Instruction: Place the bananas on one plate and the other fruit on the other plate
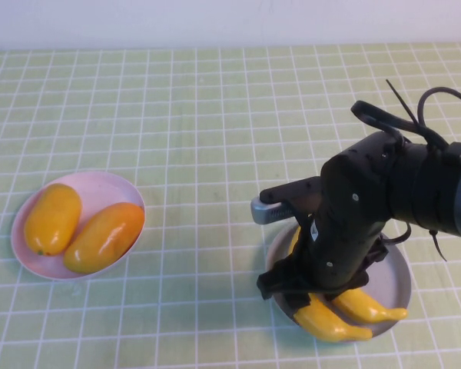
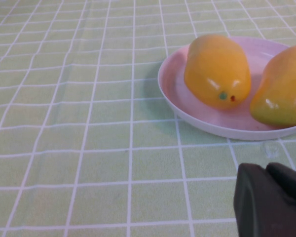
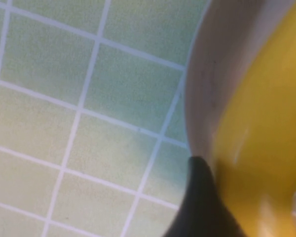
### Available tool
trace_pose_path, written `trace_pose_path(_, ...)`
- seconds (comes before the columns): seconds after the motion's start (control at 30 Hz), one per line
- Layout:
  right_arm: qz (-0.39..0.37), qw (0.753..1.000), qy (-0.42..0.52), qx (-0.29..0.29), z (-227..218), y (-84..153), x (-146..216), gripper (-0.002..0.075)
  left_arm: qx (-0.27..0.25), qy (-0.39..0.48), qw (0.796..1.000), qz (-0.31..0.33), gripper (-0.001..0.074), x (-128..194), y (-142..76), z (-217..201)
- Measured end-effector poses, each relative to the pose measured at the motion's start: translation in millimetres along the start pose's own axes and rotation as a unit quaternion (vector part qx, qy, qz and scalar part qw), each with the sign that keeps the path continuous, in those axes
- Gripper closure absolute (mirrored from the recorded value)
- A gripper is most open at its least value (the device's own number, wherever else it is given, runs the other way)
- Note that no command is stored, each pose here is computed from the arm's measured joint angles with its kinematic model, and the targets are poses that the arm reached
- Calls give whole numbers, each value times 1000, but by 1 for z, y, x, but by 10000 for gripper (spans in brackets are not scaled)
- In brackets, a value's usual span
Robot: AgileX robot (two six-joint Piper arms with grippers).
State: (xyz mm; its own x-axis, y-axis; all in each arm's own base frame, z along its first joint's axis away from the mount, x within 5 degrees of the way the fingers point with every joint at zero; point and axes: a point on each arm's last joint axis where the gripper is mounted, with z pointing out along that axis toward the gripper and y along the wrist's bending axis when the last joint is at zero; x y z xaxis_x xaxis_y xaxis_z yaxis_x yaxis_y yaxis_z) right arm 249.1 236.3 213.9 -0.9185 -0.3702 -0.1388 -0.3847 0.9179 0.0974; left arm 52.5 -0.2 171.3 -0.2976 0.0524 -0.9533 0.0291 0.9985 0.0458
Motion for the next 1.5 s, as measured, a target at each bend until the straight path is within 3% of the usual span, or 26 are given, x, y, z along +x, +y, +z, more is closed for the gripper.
trace_pose_path(0.17, -6, 1000, 13, 14, -4, -3, 4, 266, 0, 0, 1000, 0, 735, 0, 0, 0)
trace_pose_path(0.37, -8, 1000, -4, 11, -26, -5, 9, 289, 0, 0, 1000, 0, 735, 0, 0, 0)
trace_pose_path(0.5, -13, 1000, -28, 2, -57, -6, 20, 431, 0, 0, 1000, 0, 735, 0, 0, 0)
trace_pose_path(0.63, -55, 998, -39, 0, -85, -9, 35, 642, 0, 0, 1000, 0, 735, 0, 0, 0)
trace_pose_path(0.77, -81, 996, -39, 3, -104, -13, 48, 722, 0, 0, 1000, 0, 735, 0, 0, 0)
trace_pose_path(1.07, -139, 986, -89, -6, -135, -29, 93, 740, 0, 0, 1000, 0, 735, 0, 0, 0)
trace_pose_path(1.23, -144, 983, -116, -21, -138, -38, 119, 741, 0, 0, 1000, 0, 735, 0, 0, 0)
trace_pose_path(1.5, -220, 958, -177, -52, -132, -40, 138, 741, 0, 0, 1000, 0, 735, 0, 0, 0)
